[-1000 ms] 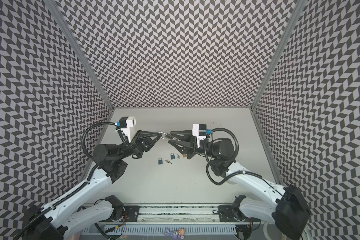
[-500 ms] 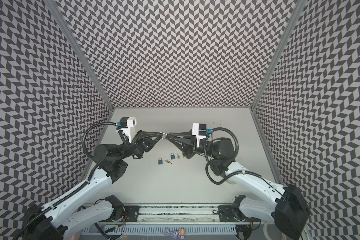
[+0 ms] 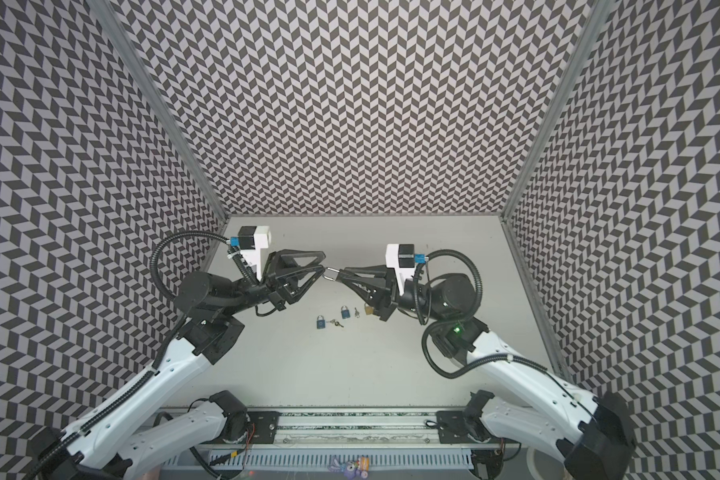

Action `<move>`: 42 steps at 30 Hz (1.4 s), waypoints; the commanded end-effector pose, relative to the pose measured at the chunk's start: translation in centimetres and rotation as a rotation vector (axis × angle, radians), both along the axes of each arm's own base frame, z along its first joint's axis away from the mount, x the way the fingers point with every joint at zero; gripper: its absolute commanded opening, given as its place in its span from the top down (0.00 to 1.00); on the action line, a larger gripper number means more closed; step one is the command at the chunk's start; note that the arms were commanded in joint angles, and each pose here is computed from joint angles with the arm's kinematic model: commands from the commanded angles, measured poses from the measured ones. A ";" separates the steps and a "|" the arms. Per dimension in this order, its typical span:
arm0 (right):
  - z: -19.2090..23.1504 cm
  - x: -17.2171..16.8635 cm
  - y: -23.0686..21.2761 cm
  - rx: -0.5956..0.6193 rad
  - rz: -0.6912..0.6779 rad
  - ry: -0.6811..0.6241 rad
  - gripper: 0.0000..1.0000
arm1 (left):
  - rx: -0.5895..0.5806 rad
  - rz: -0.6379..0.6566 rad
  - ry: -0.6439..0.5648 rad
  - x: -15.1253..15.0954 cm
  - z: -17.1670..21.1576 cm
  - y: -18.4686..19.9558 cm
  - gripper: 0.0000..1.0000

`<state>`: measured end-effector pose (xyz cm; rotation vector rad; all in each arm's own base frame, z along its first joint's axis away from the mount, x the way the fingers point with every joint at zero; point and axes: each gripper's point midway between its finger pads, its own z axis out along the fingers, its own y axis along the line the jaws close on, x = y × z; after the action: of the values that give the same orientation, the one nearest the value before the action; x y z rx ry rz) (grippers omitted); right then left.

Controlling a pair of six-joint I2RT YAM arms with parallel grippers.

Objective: Lock with the key

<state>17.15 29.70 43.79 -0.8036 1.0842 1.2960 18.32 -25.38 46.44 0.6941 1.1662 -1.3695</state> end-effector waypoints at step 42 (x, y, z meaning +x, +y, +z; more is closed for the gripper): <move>0.2 -0.8 -1.0 -0.279 0.186 0.051 1.00 | 0.215 -0.189 -0.076 -2.0 -3.9 -2.0 0.65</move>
<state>16.86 28.83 42.17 -1.0879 1.3649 1.3447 16.98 -27.14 41.91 0.9873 1.2619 -1.3656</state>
